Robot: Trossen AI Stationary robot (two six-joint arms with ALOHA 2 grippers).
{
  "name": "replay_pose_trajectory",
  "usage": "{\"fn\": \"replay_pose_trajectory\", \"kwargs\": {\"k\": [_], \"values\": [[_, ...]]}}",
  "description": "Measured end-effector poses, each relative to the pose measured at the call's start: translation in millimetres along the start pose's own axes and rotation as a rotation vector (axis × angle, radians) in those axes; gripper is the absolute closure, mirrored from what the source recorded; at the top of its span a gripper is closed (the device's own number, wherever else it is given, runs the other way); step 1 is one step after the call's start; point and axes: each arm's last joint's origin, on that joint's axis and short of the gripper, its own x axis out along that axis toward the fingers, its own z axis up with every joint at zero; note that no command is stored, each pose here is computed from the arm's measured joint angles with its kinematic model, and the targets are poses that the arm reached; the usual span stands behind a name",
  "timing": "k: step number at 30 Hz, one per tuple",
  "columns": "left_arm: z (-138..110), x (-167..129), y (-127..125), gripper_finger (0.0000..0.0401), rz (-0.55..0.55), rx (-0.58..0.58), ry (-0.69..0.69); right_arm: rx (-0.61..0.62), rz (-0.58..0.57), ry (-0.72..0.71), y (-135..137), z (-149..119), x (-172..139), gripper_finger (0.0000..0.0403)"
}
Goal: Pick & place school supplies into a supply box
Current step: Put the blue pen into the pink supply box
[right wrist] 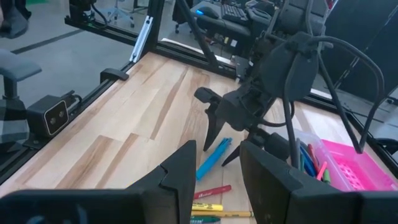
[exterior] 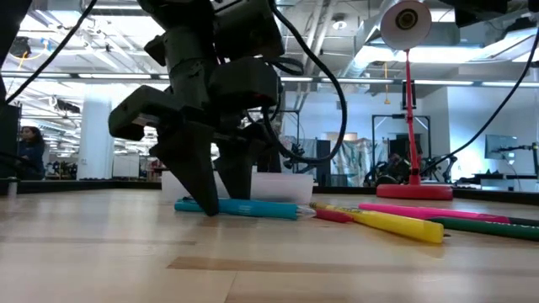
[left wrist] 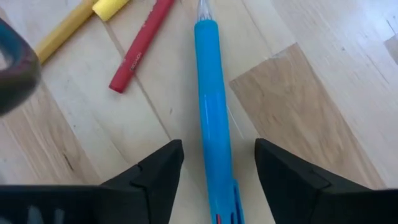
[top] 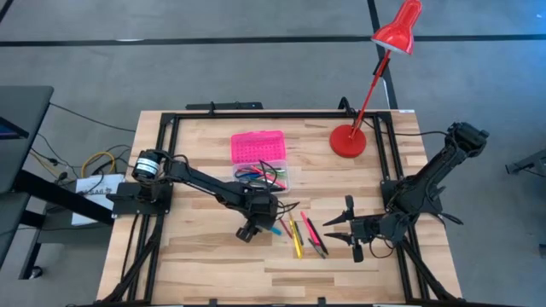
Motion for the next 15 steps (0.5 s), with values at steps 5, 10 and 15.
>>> {"fn": "replay_pose_trajectory", "kwargs": {"k": [5, 10, 15], "values": [[-1.1, 1.5, 0.4, 0.0243, 0.010, -0.008, 0.012, 0.004, 0.000, -0.002, 0.0, 0.2, 0.0, 0.0286], [-1.6, 1.6, 0.9, 0.0282, 0.024, -0.012, 0.020, 0.005, 0.000, -0.002, 0.0, 0.2, 0.0, 0.0286], [-1.9, 1.8, 1.1, 0.0308, 0.036, -0.010, 0.025, 0.009, 0.000, 0.003, 0.0, -0.3, 0.0, 0.0286]]}}
